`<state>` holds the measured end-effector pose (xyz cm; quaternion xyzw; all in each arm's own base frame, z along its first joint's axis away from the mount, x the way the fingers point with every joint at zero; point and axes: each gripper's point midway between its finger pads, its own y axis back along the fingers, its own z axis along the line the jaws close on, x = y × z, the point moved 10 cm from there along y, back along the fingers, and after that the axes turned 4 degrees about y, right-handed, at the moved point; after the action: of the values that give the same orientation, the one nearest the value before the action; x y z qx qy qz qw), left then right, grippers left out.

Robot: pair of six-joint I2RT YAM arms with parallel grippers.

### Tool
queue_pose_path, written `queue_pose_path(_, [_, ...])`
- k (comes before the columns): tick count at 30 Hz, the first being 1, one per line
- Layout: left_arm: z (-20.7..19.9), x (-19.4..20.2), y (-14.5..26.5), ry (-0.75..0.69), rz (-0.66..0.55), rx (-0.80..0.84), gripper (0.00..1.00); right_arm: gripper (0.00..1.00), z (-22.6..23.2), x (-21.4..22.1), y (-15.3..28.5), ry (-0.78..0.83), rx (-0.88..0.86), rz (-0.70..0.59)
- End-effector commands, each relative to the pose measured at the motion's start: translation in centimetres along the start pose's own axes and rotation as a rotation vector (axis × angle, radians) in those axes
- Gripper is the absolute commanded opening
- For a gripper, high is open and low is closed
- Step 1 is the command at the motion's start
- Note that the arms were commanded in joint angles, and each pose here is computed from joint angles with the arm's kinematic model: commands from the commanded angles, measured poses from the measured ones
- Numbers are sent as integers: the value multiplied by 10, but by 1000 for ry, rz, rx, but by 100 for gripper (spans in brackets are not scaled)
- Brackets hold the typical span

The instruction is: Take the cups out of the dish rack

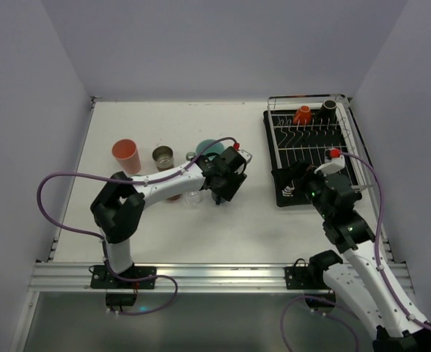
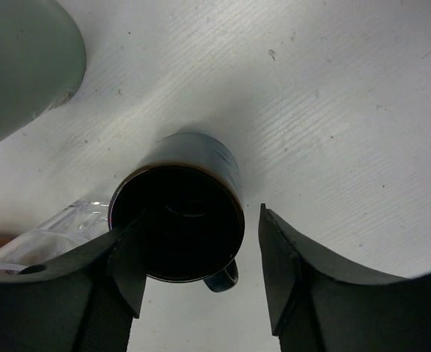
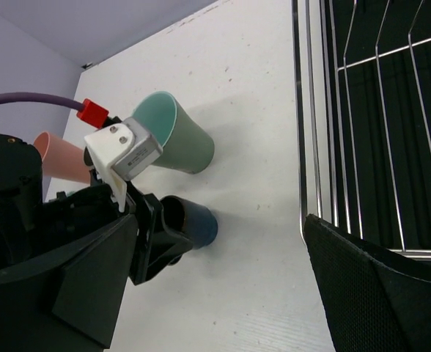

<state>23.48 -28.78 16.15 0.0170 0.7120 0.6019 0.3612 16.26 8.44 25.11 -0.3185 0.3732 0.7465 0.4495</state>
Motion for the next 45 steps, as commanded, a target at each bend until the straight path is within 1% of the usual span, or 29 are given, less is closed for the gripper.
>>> queue_pose_path(1, [1, -18, 24, -7, -74, -5, 65, 97, 8, -24, 0, 26, 17, -72])
queue_pose_path(2, [1, -20, 26, -7, -82, -4, 68, 97, 9, -28, -1, 28, 29, -79])
queue_pose_path(3, [1, -20, 27, -9, -81, -6, 68, 96, 9, -30, -3, 30, 37, -80])
queue_pose_path(4, [1, -22, 32, -7, -97, -4, 73, 95, 10, -33, -5, 34, 46, -83])
queue_pose_path(6, [3, -29, 42, 0, -138, -15, 77, 90, 10, -44, -8, 44, 76, -110])
queue_pose_path(7, [3, -34, 52, 5, -172, -13, 81, 88, 9, -46, -15, 49, 94, -92])
queue_pose_path(9, [4, -45, 67, 16, -242, -9, 85, 82, 11, -64, -22, 58, 124, -130])
queue_pose_path(12, [6, -59, 112, 46, -403, 36, 91, 73, 6, -84, -44, 66, 192, -145])
queue_pose_path(14, [8, -65, 135, 64, -508, 75, 94, 70, -3, -101, -63, 61, 257, -153])
queue_pose_path(15, [12, -60, 156, 74, -568, 96, 96, 68, -7, -108, -69, 70, 279, -154])
queue_pose_path(16, [14, -58, 167, 76, -612, 114, 98, 67, -6, -125, -73, 70, 304, -190])
queue_pose_path(18, [22, -49, 197, 95, -720, 147, 99, 66, -24, -134, -97, 84, 387, -164])
queue_pose_path(19, [25, -44, 207, 91, -753, 148, 100, 66, -22, -151, -103, 94, 397, -195])
queue_pose_path(20, [28, -36, 206, 86, -768, 149, 100, 65, -38, -150, -123, 103, 456, -153])
queue_pose_path(21, [34, -27, 226, 90, -829, 163, 100, 65, -43, -154, -133, 107, 469, -145])
queue_pose_path(22, [38, -20, 231, 83, -852, 164, 100, 65, -41, -169, -141, 114, 467, -167])
queue_pose_path(23, [40, -16, 234, 87, -879, 164, 100, 64, -48, -172, -151, 121, 489, -159])
queue_pose_path(24, [46, -1, 237, 87, -900, 162, 100, 64, -61, -165, -173, 141, 510, -100])
queue_pose_path(25, [49, 6, 238, 86, -913, 154, 100, 64, -57, -180, -180, 151, 499, -120])
queue_pose_path(27, [56, 23, 236, 100, -933, 128, 100, 64, -75, -176, -205, 176, 541, -70])
queue_pose_path(28, [59, 27, 236, 100, -941, 115, 100, 64, -72, -190, -212, 183, 529, -95])
queue_pose_path(30, [64, 36, 231, 107, -942, 77, 100, 64, -91, -183, -235, 201, 585, -32])
queue_pose_path(31, [67, 38, 230, 101, -943, 53, 100, 64, -88, -194, -240, 209, 583, -53])
queue_pose_path(33, [68, 41, 228, 98, -942, 40, 100, 64, -98, -194, -251, 226, 619, -16])
queue_pose_path(37, [64, 41, 225, 84, -954, 94, 100, 64, -113, -189, -279, 245, 650, 47])
queue_pose_path(39, [62, 42, 220, 79, -934, 100, 100, 64, -118, -186, -285, 255, 661, 73])
queue_pose_path(40, [61, 41, 220, 75, -932, 106, 100, 64, -115, -192, -287, 256, 651, 61])
queue_pose_path(41, [60, 42, 219, 73, -928, 116, 100, 64, -123, -182, -294, 261, 666, 110])
queue_pose_path(45, [61, 44, 221, 77, -942, 121, 100, 65, -131, -177, -305, 256, 681, 141])
